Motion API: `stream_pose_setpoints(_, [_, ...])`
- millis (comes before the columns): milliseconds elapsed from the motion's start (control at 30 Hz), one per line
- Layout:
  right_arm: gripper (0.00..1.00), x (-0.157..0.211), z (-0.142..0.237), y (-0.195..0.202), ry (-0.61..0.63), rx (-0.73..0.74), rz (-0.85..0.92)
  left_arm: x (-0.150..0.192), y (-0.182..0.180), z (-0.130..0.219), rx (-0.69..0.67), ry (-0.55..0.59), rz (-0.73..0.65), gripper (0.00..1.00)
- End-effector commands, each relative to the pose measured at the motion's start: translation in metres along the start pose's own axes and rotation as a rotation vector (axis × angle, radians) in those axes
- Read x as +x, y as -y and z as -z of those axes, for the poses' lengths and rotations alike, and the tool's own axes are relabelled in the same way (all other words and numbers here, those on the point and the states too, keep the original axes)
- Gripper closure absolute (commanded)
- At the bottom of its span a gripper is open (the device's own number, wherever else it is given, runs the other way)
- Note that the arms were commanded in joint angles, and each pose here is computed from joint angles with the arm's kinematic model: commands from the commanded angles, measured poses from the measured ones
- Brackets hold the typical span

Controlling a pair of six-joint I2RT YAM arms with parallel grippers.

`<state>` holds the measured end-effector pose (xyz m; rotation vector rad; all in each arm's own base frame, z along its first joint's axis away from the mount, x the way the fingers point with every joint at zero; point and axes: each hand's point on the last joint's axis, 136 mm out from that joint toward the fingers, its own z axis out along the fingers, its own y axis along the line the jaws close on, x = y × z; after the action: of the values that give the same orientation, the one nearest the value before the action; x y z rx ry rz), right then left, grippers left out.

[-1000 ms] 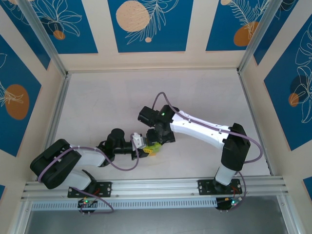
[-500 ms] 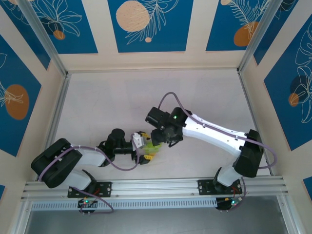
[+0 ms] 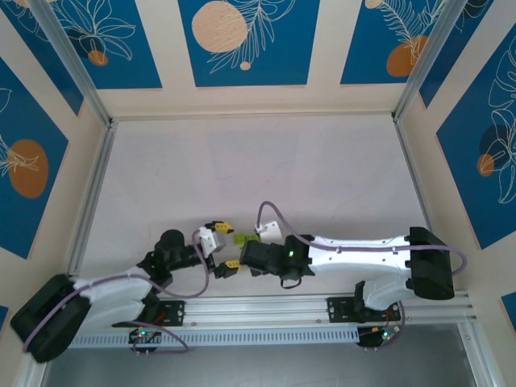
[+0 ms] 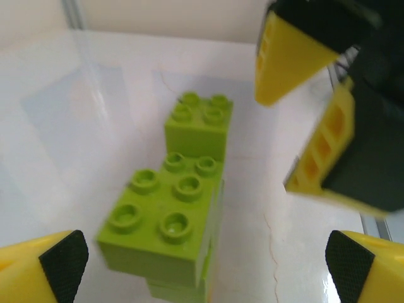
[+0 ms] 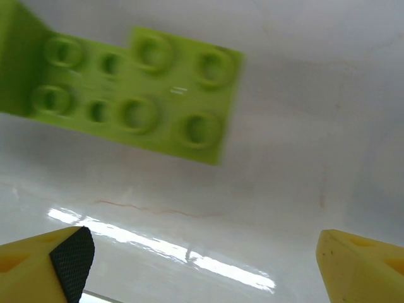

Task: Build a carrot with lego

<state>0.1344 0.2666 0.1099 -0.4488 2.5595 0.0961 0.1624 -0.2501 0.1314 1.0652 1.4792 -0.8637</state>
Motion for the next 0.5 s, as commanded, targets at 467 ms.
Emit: stream_pose_setpoints(467, [0.00, 0.010, -0.049, -0.034, 0.234, 0.186, -0.035, -0.015, -0.048, 0.063, -0.432, 0.110, 0.147, 0.01])
